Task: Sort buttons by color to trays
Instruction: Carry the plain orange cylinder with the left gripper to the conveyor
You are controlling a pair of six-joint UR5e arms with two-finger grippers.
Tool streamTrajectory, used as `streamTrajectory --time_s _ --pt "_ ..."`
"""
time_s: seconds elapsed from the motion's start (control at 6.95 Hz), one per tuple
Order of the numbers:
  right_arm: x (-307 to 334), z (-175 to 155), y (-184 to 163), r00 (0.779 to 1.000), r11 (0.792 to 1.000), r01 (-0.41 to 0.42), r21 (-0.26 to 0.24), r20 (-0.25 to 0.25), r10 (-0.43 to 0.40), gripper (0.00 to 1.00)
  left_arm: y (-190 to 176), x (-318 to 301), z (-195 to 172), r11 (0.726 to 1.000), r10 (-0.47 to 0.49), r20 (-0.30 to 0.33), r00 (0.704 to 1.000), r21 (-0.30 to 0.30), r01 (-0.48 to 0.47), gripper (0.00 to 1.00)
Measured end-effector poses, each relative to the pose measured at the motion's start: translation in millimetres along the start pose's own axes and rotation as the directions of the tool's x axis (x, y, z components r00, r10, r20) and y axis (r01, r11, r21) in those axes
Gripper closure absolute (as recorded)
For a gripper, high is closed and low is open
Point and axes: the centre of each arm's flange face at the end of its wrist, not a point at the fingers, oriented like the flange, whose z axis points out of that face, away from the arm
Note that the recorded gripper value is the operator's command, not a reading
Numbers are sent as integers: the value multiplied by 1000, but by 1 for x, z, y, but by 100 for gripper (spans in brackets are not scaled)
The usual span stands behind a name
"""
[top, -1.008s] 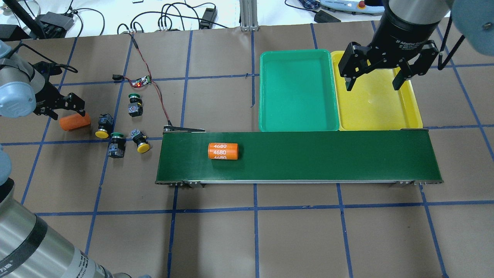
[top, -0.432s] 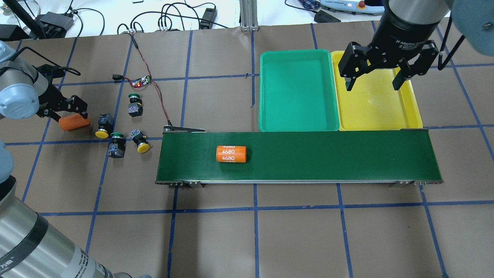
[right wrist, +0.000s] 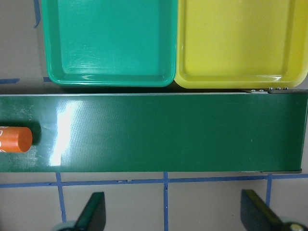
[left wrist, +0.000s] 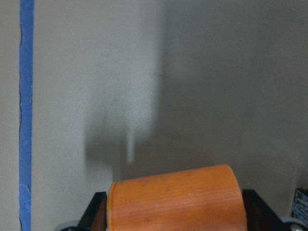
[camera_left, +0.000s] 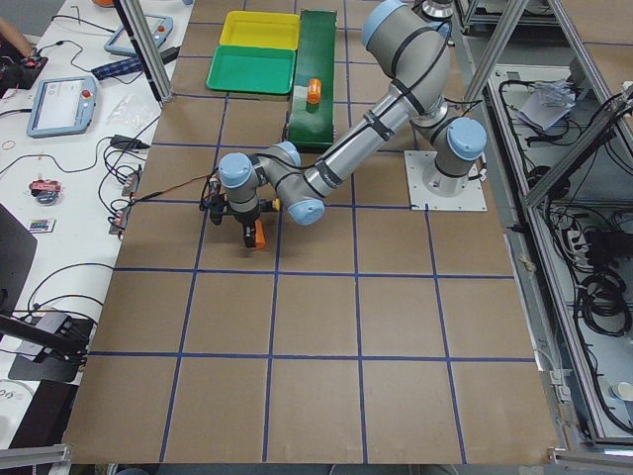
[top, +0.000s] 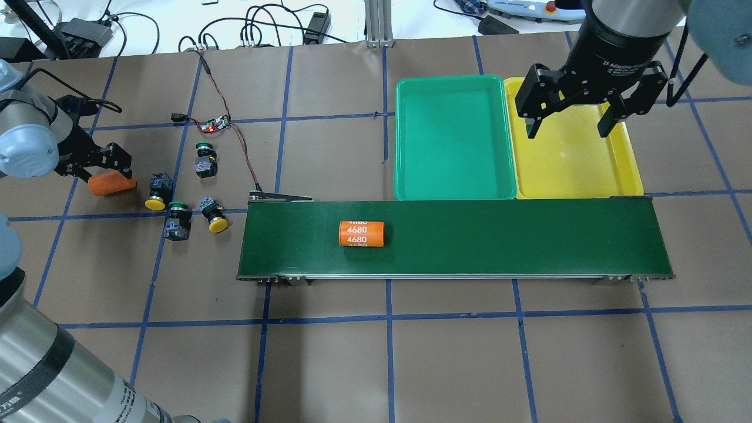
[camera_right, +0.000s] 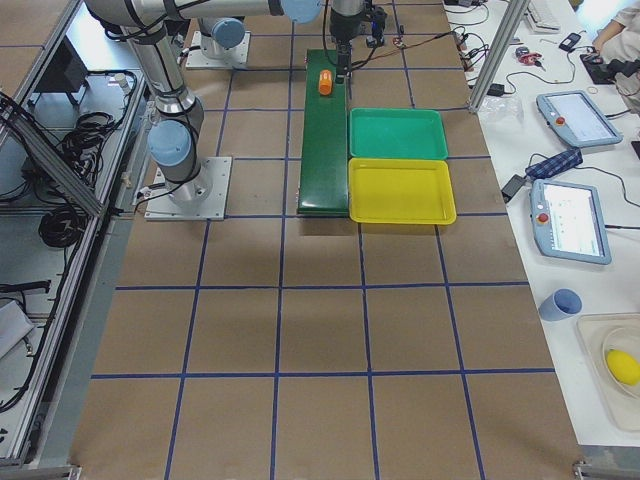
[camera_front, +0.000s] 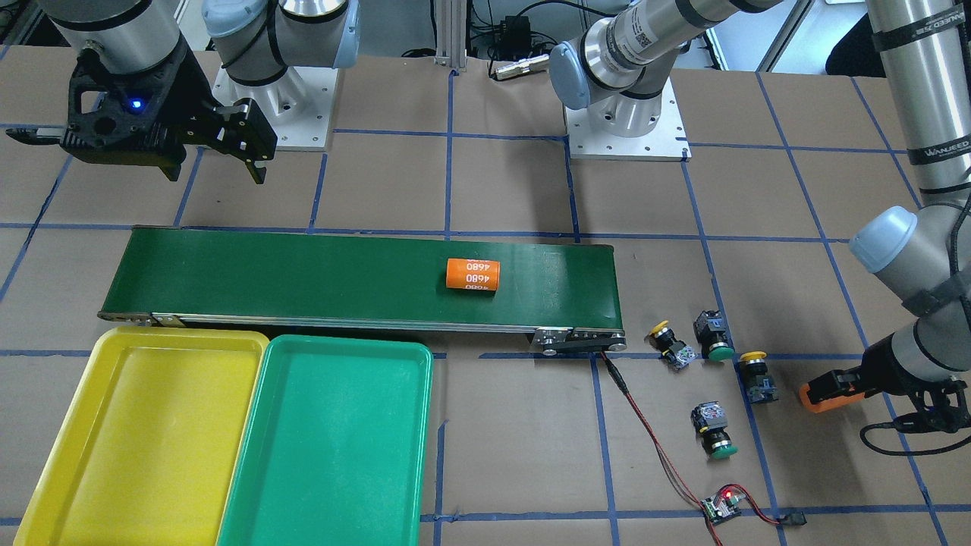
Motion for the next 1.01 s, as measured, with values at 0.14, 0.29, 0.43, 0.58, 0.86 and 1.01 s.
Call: streamTrajectory --time_s 0.14,0.29,0.43,0.58,0.86,1.01 --pt "0 0 0 1000 1000 1 0 0 -1 0 -1 14 -26 1000 22 -3 1000 -1 -22 100" --pt "0 0 0 1000 1000 1 0 0 -1 0 4 44 -61 998 60 -22 998 -9 -60 100" --pt "0 0 0 1000 1000 1 0 0 -1 0 18 86 -100 994 110 -67 992 -17 -111 100" --pt "0 0 0 1000 1000 1 0 1 -1 0 36 134 -130 986 160 -114 981 -23 -163 100" --pt "0 0 0 1000 1000 1 0 1 -1 0 78 228 -145 975 205 -144 968 -55 -214 100" --pt "0 0 0 1000 1000 0 1 1 0 0 98 263 -137 974 198 -149 969 -79 -211 100"
